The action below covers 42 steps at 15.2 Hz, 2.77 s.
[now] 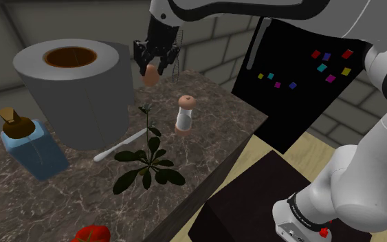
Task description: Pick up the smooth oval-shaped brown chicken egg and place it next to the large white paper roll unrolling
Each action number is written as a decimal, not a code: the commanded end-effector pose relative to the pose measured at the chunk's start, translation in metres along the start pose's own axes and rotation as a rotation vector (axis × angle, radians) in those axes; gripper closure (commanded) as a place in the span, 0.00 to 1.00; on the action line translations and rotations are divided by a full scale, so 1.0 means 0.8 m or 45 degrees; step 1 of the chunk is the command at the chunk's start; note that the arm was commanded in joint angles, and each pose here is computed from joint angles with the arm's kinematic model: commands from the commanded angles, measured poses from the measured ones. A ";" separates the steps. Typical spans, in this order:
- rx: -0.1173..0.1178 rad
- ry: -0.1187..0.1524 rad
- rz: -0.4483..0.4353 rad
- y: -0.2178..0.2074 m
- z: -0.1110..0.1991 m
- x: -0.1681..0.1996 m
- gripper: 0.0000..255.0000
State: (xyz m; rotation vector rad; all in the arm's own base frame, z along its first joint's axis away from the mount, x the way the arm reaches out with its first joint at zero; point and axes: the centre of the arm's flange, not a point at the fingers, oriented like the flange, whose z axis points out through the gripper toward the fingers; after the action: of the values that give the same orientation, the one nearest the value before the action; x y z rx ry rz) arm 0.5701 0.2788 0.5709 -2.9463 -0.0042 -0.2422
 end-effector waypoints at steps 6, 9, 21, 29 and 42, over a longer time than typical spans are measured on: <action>0.000 0.001 0.000 0.007 0.045 -0.009 1.00; 0.000 0.001 0.000 0.011 0.064 -0.012 1.00; 0.000 0.001 0.000 0.025 0.141 -0.025 1.00; 0.000 0.001 0.000 0.035 0.192 -0.034 1.00; 0.000 0.001 0.000 0.049 0.265 -0.046 1.00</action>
State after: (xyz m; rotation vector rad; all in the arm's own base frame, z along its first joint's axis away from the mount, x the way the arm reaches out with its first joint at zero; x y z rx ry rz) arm 0.5686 0.2799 0.3544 -2.9462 -0.0042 -0.2422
